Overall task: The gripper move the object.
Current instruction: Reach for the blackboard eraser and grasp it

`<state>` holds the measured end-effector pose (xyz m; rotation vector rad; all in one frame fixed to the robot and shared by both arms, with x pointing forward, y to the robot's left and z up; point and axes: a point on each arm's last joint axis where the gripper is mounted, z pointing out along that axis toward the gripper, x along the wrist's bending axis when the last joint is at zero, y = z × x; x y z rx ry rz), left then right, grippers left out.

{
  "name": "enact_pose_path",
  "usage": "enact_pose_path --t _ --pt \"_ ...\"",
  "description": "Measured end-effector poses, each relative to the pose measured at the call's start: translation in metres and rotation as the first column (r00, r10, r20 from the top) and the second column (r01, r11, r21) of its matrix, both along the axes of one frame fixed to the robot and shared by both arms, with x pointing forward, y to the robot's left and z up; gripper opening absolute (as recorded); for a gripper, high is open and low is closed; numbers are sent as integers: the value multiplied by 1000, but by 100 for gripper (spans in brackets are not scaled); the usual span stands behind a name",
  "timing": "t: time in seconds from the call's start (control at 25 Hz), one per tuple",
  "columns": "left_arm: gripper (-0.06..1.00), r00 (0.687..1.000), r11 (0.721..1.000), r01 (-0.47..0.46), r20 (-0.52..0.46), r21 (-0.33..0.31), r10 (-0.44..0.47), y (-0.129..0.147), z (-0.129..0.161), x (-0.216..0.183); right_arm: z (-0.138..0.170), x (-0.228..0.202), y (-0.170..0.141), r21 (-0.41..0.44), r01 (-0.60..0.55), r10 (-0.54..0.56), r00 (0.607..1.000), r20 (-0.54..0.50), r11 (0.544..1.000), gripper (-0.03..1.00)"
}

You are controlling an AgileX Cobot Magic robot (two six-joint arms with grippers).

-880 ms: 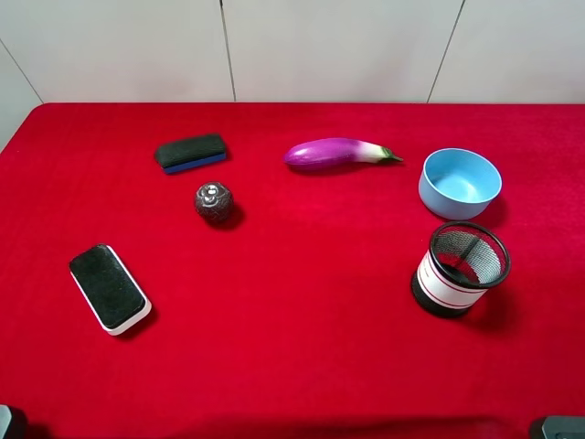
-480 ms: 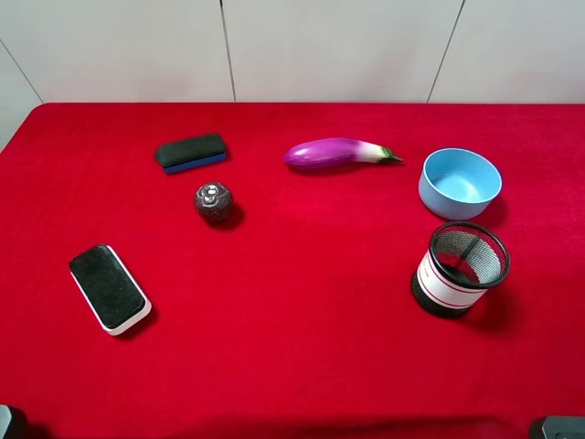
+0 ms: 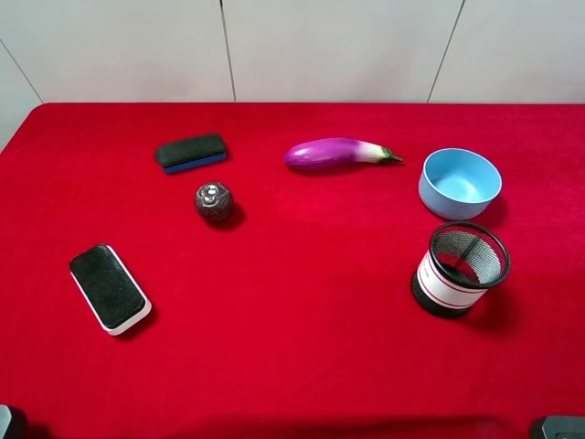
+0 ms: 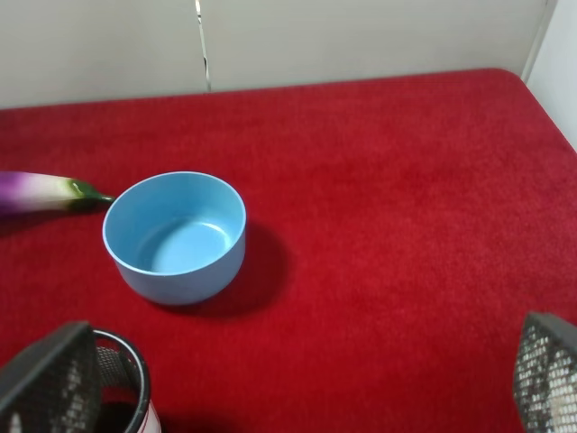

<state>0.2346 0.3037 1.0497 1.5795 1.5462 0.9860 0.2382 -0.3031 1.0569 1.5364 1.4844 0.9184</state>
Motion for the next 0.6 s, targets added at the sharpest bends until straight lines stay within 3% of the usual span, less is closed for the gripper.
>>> enact_pose_path --t 0.6 --pt "99 1000 1000 -3 0 -5 3 0 0 0 0 0 0 0 0 0 1000 0 1000 69"
